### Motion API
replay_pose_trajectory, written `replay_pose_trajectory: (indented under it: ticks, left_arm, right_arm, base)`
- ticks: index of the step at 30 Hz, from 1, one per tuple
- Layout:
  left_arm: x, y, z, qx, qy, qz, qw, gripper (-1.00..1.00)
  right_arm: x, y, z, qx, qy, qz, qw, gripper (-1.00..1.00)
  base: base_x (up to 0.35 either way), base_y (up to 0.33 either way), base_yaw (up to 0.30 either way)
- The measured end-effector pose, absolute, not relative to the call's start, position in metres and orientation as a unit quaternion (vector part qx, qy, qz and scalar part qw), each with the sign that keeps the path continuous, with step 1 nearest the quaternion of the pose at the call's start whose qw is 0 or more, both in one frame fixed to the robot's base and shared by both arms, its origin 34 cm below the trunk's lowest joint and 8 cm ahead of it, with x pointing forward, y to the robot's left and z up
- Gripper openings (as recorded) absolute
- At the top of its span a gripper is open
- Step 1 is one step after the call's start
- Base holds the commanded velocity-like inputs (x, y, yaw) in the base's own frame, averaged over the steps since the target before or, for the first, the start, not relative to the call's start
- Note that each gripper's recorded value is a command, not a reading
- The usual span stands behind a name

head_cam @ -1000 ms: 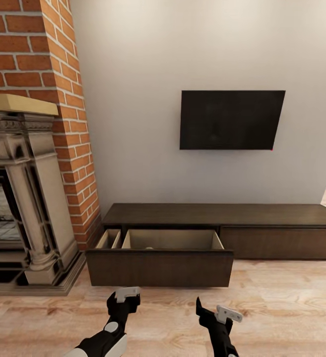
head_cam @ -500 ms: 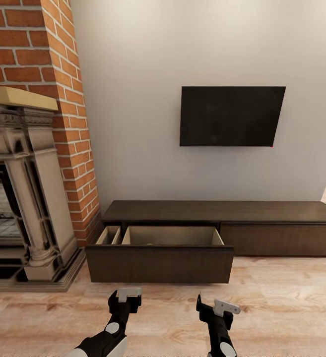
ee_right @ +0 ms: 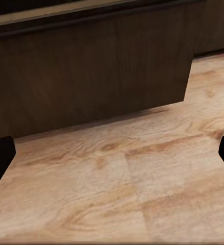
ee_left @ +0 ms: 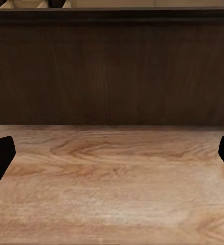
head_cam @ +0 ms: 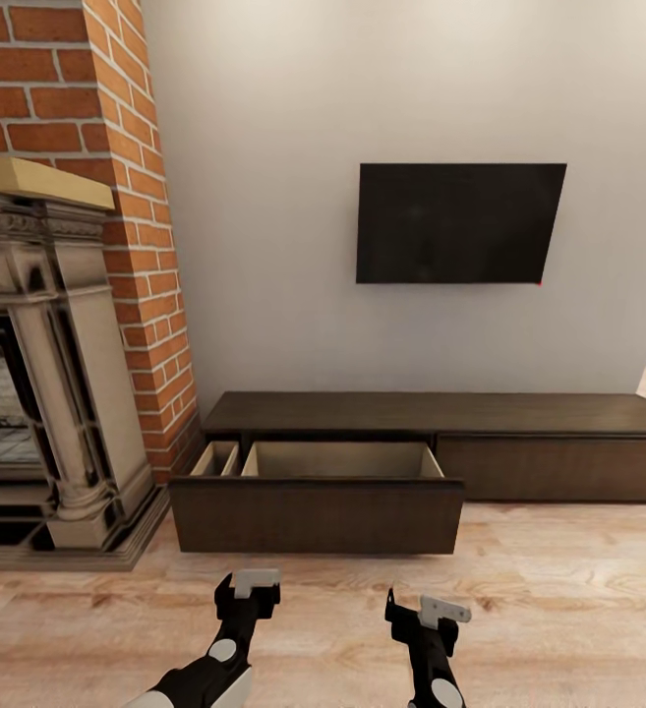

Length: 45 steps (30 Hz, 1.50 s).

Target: Place each of the two pumpkins and all three candles from the living room inside a cabinet in the living room (use any cabinet), then make sure every cabinet is closed, and position the cauldron so it is next to a table in the living room.

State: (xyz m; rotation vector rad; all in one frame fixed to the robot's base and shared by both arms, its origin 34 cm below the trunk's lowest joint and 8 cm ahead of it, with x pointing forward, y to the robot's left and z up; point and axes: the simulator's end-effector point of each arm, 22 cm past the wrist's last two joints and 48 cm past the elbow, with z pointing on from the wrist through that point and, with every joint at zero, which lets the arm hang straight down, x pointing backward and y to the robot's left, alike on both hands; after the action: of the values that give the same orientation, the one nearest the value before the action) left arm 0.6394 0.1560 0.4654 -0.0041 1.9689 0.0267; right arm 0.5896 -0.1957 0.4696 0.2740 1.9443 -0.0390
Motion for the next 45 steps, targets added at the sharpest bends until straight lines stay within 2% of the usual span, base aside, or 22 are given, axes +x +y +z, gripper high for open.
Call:
replay_pose_trajectory:
  ticks: [28,45]
  left_arm:
    - [0.626,0.153,0.41,-0.005,0.826,0.006,0.564,1.0]
    - [0.618,0.153,0.37,-0.005,0.845,0.006,0.535,1.0]
  right_arm:
    - [0.571,-0.195,0.402,0.114,0.828,-0.014,0.55,1.0]
    - [0.558,-0.197,0.358,0.113,0.85,-0.022,0.513,1.0]
  base:
    - [0.0,0.0,0.0]
    - [0.0,0.0,0.0]
